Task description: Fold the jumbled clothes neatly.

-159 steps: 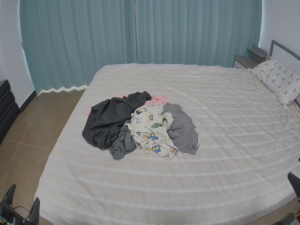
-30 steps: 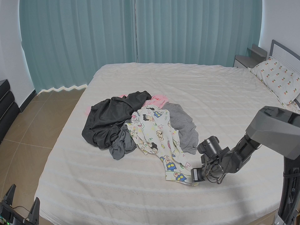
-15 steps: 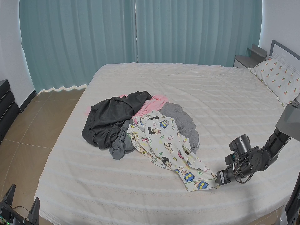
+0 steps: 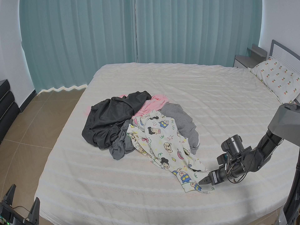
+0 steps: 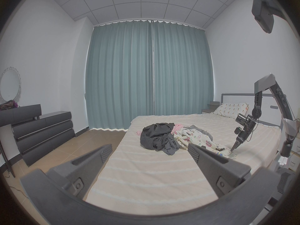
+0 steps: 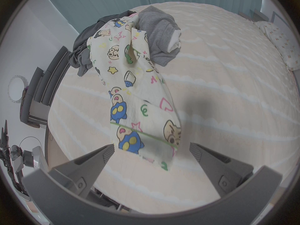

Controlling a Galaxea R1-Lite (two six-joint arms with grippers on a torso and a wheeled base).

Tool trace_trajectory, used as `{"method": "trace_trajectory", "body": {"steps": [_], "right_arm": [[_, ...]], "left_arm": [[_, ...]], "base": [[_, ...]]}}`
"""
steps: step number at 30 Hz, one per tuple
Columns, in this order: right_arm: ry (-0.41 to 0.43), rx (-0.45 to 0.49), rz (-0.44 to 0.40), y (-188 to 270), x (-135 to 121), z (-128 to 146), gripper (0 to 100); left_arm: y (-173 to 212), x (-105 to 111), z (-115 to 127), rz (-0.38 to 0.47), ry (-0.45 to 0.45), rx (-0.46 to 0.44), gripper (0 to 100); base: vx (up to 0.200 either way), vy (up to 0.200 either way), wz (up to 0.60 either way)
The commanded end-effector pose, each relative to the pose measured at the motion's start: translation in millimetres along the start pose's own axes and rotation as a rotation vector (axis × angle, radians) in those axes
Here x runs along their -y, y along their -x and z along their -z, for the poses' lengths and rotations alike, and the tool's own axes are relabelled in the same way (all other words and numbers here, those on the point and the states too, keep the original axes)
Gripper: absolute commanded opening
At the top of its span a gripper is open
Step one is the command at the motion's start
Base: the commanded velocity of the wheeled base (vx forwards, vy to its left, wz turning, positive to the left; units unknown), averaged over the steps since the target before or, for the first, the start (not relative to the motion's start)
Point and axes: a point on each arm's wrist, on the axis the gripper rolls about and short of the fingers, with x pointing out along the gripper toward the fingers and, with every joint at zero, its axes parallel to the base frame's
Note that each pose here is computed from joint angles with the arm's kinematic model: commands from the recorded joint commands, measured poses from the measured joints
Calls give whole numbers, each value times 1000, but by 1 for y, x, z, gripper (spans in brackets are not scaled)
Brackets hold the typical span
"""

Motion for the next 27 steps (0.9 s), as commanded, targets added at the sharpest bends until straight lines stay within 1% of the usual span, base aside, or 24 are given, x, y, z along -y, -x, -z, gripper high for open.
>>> {"method": "trace_trajectory", "body": {"steps": [1, 6, 9, 11, 14, 17, 22, 23, 27], "right_arm": [[7, 14, -3, -21, -1, -7, 100], [27, 33, -13, -37, -5, -12, 100], [92, 30, -18, -51, -8, -12, 100], [127, 46, -22, -53, -8, -14, 100], [137, 68, -23, -54, -9, -18, 100], [145, 111, -26, -63, -9, -23, 100], [148, 122, -30, -67, -8, -23, 100], [149, 122, -31, -67, -9, -23, 0], [151, 107, -36, -74, -10, -20, 0]], "left_arm": [[0, 0, 5, 0, 0, -1, 100], [0, 0, 5, 0, 0, -1, 100], [0, 0, 5, 0, 0, -1, 100], [0, 0, 5, 0, 0, -1, 100], [0, 0, 5, 0, 0, -1, 100], [0, 0, 5, 0, 0, -1, 100], [0, 0, 5, 0, 0, -1, 100], [0, 0, 5, 0, 0, -1, 100], [0, 0, 5, 0, 0, -1, 100]], "base": [[0, 0, 0], [0, 0, 0], [0, 0, 0], [0, 0, 0], [0, 0, 0], [0, 0, 0], [0, 0, 0], [0, 0, 0], [0, 0, 0]]}}
